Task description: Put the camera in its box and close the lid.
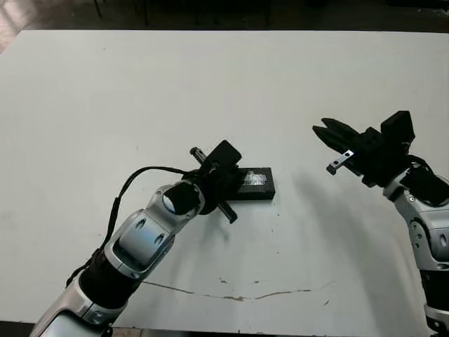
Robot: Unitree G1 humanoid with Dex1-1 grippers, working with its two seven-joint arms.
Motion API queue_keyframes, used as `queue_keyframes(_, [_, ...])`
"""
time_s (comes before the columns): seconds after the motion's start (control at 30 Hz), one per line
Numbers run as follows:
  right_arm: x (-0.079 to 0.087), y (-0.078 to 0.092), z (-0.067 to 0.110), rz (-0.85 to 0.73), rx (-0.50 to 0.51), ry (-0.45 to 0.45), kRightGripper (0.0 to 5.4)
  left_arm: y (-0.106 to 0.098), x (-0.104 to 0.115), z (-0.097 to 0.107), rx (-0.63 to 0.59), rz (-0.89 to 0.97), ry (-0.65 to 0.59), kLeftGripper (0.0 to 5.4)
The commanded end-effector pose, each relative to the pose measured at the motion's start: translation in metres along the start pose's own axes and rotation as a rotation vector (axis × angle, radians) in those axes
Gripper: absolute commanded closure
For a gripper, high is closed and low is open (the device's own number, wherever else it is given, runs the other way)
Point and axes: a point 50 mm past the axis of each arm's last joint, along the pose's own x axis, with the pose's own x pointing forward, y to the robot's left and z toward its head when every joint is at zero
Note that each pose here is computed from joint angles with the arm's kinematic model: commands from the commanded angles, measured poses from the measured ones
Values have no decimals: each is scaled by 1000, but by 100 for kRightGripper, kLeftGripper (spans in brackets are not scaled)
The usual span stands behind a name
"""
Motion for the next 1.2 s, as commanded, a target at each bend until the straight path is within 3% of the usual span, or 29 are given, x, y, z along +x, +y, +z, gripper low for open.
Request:
queue_keyframes(0.03, [-3, 2, -8, -3, 23, 38, 540, -20, -1, -42, -54, -117, 167, 537])
queue_keyframes(0.13, [-3, 3, -8, -4, 28, 37, 540, -20, -4, -34, -43, -120, 122, 537])
queue_keyframes(0.3, [-4, 4, -7, -16, 33, 29, 540, -7, -15, -14, -149, -54, 21, 537])
queue_keyframes(0.6, [-4, 6, 1, -46, 61, -24, 540, 46, -50, 26, -253, 169, -298, 537])
queue_keyframes(0.73, [-2, 8, 6, -74, 50, -65, 540, 66, -59, 19, -153, 275, -378, 537])
queue_keyframes(0.93, [-1, 13, 10, -124, 22, -114, 540, 92, -68, -3, -209, 502, -464, 537])
queue_keyframes(1.03, [2, 12, 9, -157, 37, -107, 540, 93, -72, -11, -279, 625, -521, 537])
queue_keyframes(1.2, [5, 13, 7, -211, 33, -95, 540, 93, -78, -24, -268, 773, -584, 537])
